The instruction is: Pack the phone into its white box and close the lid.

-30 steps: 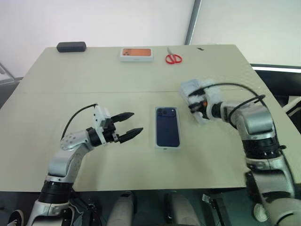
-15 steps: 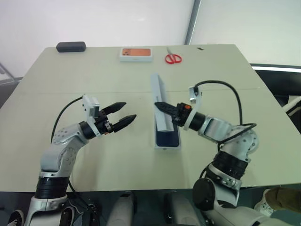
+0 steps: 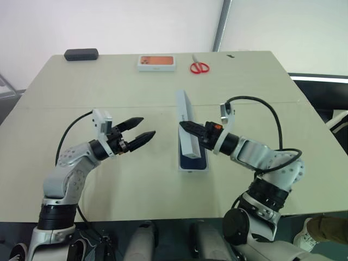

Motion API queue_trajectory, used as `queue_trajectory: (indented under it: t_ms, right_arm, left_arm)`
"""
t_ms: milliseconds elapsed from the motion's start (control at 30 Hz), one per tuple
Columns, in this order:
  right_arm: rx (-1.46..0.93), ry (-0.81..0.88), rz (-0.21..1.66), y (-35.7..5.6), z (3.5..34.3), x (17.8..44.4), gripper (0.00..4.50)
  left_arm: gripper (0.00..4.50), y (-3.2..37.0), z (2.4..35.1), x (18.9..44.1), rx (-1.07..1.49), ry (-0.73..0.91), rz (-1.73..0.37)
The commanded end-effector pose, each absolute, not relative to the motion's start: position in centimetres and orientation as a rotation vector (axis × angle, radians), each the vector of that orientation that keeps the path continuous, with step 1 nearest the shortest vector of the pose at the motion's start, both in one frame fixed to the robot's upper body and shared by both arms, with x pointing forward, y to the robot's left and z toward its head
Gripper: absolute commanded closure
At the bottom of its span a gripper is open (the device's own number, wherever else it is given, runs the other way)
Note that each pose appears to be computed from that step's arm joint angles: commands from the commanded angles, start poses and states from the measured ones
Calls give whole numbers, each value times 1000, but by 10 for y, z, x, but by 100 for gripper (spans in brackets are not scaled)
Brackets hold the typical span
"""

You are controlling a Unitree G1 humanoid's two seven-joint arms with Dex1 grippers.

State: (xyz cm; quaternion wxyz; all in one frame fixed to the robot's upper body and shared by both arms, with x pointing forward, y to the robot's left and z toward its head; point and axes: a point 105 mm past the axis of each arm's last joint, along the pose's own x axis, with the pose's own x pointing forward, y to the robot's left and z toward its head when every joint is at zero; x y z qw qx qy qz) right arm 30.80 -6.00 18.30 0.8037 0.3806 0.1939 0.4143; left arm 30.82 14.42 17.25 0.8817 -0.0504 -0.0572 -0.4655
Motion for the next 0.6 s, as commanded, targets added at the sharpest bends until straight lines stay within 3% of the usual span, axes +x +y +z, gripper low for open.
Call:
queue_trajectory:
  t_ms: [33, 600]
  right_arm:
    - [944, 397, 1008, -29, 196, 298, 446]
    - [921, 406, 926, -54, 197, 319, 446]
  left_arm:
    - [52, 144, 184, 303, -113, -156, -977]
    - [52, 139, 181, 303, -141, -136, -991]
